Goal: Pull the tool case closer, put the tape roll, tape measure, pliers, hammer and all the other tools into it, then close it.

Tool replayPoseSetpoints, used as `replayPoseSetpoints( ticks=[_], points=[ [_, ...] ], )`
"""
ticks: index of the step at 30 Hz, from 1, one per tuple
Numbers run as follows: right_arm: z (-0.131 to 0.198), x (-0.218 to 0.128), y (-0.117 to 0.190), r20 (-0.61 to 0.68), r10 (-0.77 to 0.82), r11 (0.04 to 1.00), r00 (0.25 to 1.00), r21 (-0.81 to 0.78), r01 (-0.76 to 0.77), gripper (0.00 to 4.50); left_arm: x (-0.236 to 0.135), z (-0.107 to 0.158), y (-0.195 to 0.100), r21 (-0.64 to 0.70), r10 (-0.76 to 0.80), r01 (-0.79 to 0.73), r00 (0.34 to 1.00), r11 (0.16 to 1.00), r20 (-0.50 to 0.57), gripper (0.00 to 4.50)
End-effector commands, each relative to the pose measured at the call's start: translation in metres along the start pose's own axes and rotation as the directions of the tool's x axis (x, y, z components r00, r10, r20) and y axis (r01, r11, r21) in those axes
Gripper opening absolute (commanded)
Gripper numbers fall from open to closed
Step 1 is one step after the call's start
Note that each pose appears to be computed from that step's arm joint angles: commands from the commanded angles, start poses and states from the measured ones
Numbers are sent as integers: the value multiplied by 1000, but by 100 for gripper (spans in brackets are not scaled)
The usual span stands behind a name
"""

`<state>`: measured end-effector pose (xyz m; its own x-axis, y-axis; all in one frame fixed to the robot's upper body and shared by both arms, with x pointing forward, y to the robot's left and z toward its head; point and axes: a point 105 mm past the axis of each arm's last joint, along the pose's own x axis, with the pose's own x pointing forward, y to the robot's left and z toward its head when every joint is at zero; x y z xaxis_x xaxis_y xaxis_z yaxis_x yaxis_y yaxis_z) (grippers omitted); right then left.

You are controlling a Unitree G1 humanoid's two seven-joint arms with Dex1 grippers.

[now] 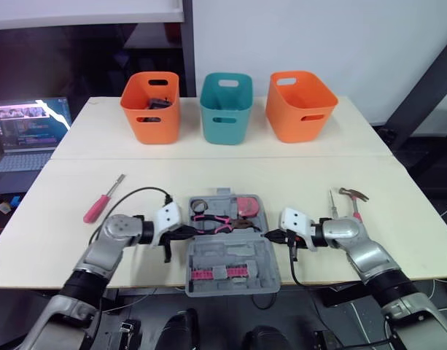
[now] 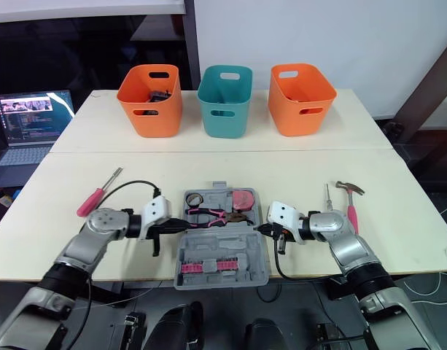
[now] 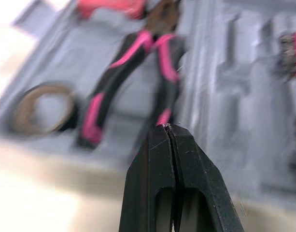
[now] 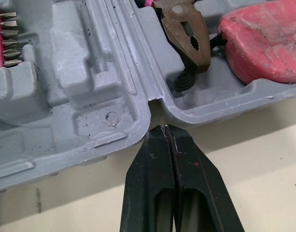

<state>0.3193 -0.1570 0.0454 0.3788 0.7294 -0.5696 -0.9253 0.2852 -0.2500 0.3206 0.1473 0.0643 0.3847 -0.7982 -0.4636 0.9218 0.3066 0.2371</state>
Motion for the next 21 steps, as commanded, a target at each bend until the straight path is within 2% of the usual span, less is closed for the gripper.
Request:
replayPoseSetpoints(
  ticks=[1,5,8,13,21],
  points=[
    [12,-5,-5,34,-24,999,999,-35,26,5,-14,-6,5,15,11,-11,1000,1000,-11,0],
    [11,-3,-3,32,-14,999,999,-34,15,5,-16,-22,-2,23,-27,29,998,999,-57,0],
    [11,-2,-2,32,-11,999,999,-35,12,5,-9,-25,-7,12,-52,52,998,999,-44,0],
    [11,-1,-1,27,-7,999,1000,-34,8,5,1,-25,-4,-8,-41,40,999,999,-23,0],
    [11,-1,0,29,-8,1000,1000,-28,9,5,26,-14,-21,-45,-115,117,993,992,37,0]
  ],
)
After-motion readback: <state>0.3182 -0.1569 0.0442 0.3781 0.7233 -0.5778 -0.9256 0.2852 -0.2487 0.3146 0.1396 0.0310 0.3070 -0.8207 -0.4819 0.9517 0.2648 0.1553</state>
